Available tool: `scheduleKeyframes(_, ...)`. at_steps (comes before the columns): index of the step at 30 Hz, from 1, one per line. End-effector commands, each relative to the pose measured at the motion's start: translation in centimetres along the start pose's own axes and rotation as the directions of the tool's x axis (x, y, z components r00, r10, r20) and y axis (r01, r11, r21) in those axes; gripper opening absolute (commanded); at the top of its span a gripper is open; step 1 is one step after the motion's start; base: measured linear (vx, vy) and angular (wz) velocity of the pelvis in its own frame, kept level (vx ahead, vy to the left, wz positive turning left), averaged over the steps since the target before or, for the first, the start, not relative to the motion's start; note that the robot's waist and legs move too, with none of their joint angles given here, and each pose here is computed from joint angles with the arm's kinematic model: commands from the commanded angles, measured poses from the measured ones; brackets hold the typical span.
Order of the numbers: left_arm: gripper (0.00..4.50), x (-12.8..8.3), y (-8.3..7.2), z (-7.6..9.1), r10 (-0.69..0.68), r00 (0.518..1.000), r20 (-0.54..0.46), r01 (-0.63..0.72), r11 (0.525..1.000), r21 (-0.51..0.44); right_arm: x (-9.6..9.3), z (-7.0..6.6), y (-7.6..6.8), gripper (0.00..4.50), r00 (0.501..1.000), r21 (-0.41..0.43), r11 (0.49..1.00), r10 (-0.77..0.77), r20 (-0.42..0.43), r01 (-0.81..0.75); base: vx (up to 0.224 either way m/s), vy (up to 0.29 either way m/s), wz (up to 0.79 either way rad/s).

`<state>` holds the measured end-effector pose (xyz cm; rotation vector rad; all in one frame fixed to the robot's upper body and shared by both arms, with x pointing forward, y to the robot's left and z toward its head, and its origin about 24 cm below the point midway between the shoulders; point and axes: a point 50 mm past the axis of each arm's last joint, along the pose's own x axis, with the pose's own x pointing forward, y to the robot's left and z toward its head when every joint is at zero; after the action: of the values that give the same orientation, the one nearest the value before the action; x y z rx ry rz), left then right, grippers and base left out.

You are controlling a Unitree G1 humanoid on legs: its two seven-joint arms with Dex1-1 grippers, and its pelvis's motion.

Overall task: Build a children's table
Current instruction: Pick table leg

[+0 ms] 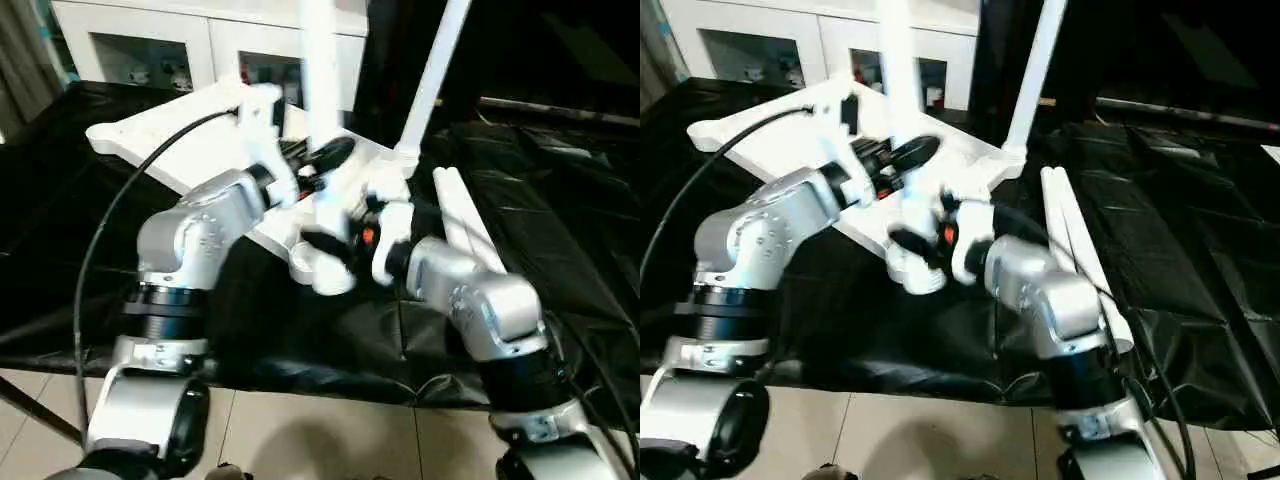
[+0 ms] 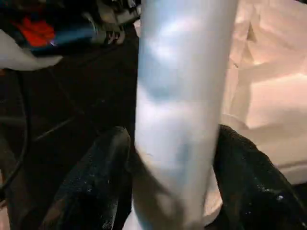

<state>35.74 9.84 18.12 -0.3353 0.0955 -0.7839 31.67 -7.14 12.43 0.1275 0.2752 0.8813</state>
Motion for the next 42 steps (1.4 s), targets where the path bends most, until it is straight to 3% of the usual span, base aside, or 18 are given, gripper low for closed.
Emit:
scheduleKeyframes(1,1.84,0.1,-0.7,0.6,-0.067,0.998,0.003,0.067,0.998,0.017,-0.6,0.8,-0.2,3.12,0.999,-0.005,0.999,0.033,0.018,-0.033,0.000,0.000,0.00)
scheduleKeyframes(6,1.84,-0.9,-2.0,1.2,-0.298,0.954,-0.019,0.298,0.954,0.022,-2.5,1.0,-0.1,3.14,0.973,0.050,0.972,0.232,-0.018,-0.231,0.000,0.000,0.00)
scheduleKeyframes(11,1.84,-1.7,-3.2,2.7,-0.475,0.878,0.063,0.477,0.879,-0.023,-3.2,0.5,-0.2,3.14,0.957,0.059,0.958,0.284,-0.068,-0.280,0.000,0.000,0.00)
scheduleKeyframes(14,1.84,-1.9,-3.7,3.0,-0.526,0.846,0.089,0.531,0.847,-0.037,-3.2,0.3,-0.1,2.86,0.953,0.068,0.956,0.291,-0.079,-0.286,0.000,0.000,0.00)
scheduleKeyframes(17,1.84,-2.0,-3.7,2.9,-0.531,0.844,0.084,0.535,0.844,-0.041,-3.2,0.2,-0.1,2.58,0.950,0.073,0.953,0.299,-0.089,-0.293,0.000,0.000,0.00)
scheduleKeyframes(25,1.84,-2.0,-3.5,2.7,-0.515,0.854,0.071,0.519,0.854,-0.042,-3.0,0.1,-0.1,2.02,0.952,0.068,0.956,0.292,-0.088,-0.287,0.000,0.000,0.00)
scheduleKeyframes(26,1.84,-1.6,-3.0,2.7,-0.468,0.881,0.073,0.473,0.877,-0.082,-3.0,0.1,-0.1,2.00,0.955,0.065,0.958,0.284,-0.083,-0.279,0.000,0.000,0.00)
scheduleKeyframes(27,2.19,-1.2,-2.1,2.3,-0.371,0.928,0.031,0.372,0.924,-0.084,-2.8,0.2,-0.1,1.99,0.962,0.060,0.964,0.263,-0.070,-0.259,0.000,0.000,0.00)
scheduleKeyframes(28,2.40,-1.2,-2.1,2.3,-0.371,0.928,0.031,0.372,0.924,-0.084,-2.8,0.2,-0.1,1.98,0.962,0.060,0.964,0.263,-0.070,-0.259,0.000,0.000,0.00)
scheduleKeyframes(29,2.54,-0.8,-1.6,1.7,-0.266,0.964,-0.004,0.266,0.964,-0.007,-2.5,0.2,-0.2,1.96,0.972,0.057,0.972,0.230,-0.053,-0.228,0.000,0.000,0.00)
scheduleKeyframes(31,2.56,-0.5,-1.3,1.2,-0.170,0.985,-0.015,0.171,0.984,0.055,-2.3,0.3,-0.2,1.95,0.978,0.055,0.978,0.203,-0.041,-0.201,0.000,0.000,0.00)
scheduleKeyframes(34,2.92,-0.2,-1.2,0.3,-0.113,0.993,-0.043,0.116,0.990,0.075,-2.2,0.4,-0.2,1.95,0.983,0.057,0.982,0.180,-0.027,-0.178,0.000,0.000,0.00)
scheduleKeyframes(42,2.97,0.2,-1.3,-0.8,-0.052,0.996,-0.067,0.056,0.997,0.059,-1.9,0.8,-0.4,1.95,0.991,0.050,0.990,0.131,-0.006,-0.131,0.000,0.000,0.00)
